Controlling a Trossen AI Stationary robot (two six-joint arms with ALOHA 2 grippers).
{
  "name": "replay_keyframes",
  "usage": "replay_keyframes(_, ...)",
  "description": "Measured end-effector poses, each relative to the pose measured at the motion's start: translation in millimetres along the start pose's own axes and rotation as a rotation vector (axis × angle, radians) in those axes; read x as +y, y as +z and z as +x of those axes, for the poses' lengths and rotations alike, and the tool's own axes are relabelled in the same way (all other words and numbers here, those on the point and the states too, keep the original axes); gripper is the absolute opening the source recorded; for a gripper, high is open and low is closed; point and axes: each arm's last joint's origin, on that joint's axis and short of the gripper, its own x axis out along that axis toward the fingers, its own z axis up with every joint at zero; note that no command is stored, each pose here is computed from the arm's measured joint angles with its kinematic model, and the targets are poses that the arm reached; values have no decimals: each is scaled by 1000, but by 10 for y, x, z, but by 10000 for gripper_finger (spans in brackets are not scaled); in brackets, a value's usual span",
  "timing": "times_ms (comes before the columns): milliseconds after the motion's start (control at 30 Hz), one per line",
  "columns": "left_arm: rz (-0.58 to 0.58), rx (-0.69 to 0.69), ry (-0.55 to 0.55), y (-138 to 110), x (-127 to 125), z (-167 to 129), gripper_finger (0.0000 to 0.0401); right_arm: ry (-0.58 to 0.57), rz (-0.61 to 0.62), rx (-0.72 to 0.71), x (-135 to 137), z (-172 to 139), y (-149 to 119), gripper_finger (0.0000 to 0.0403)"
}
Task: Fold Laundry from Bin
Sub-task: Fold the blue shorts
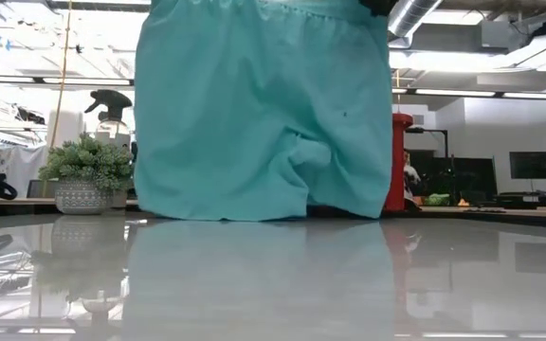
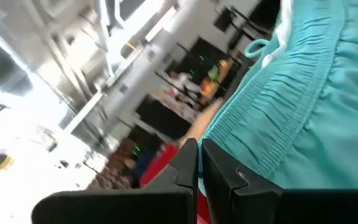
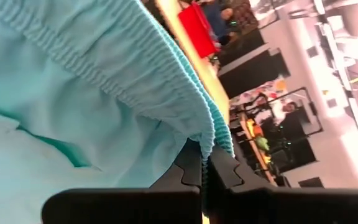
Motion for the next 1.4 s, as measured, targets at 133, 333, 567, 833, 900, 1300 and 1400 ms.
replay_keyframes(133,40,-77,88,-33,103,108,0,-26,14,5,-25,-2,0,21)
replay_keyframes(333,79,-126,158,-153,154,303,0,-71,26,64,-84,163,-35,21)
replay_keyframes(567,142,-38,132,-353,74,550,0,-107,32,107,-142,301,-55,21)
replay_keyframes(833,-70,-181,23,-51,109,329,0,245,-80,-161,30,-255,16,21)
replay_keyframes(900,-58,-207,11,28,157,272,0,411,-121,-277,78,-435,31,21)
replay_keyframes(1300,-105,-180,27,138,408,218,0,185,-52,-279,-84,-624,61,21)
replay_keyframes(1400,-82,-171,20,130,395,222,0,153,-92,-257,-98,-581,49,21)
